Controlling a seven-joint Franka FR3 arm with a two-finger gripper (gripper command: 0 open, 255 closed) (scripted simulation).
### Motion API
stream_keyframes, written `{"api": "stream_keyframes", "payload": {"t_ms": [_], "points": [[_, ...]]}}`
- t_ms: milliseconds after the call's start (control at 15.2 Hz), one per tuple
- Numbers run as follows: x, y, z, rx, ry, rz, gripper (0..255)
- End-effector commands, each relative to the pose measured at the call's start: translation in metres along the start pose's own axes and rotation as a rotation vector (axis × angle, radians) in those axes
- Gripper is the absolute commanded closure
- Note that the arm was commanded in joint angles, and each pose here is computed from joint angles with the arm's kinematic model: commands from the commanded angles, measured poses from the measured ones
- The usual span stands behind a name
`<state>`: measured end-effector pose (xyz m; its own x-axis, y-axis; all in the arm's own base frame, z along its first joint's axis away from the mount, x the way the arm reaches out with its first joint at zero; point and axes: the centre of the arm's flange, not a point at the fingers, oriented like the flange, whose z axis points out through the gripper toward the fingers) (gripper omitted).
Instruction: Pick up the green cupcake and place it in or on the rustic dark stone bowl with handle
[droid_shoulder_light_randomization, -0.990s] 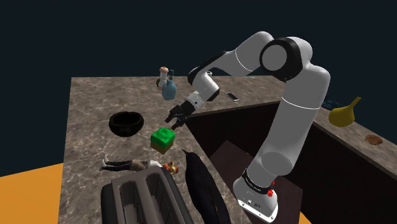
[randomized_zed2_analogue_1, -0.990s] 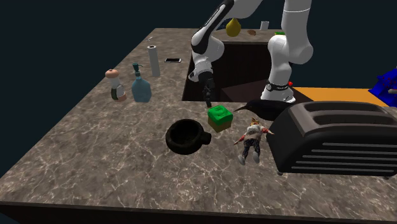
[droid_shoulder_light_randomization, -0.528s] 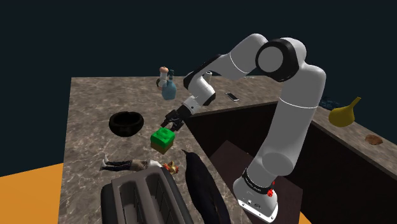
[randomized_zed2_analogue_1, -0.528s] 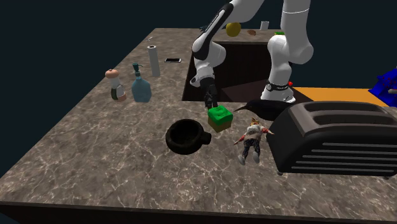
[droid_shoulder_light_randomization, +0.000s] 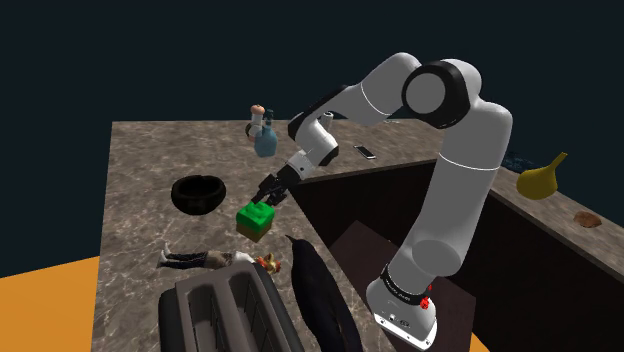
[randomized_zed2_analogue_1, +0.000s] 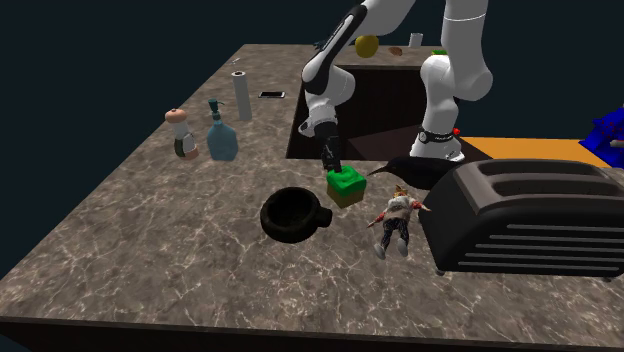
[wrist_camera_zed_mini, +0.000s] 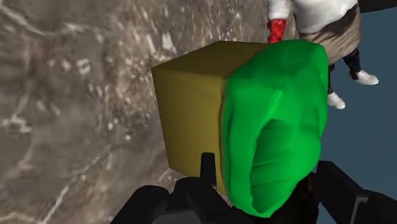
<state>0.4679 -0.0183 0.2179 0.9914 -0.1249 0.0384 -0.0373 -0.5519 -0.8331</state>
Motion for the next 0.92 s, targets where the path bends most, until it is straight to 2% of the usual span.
{"api": "stream_keyframes", "payload": {"t_ms": [0, 462, 858], "points": [[0.000, 0.001, 0.000, -0.003, 0.000, 0.003, 255], [0.000, 0.001, 0.000, -0.003, 0.000, 0.003, 255], [0.001, -0.025, -0.017, -0.003, 0.000, 0.003, 255]]}}
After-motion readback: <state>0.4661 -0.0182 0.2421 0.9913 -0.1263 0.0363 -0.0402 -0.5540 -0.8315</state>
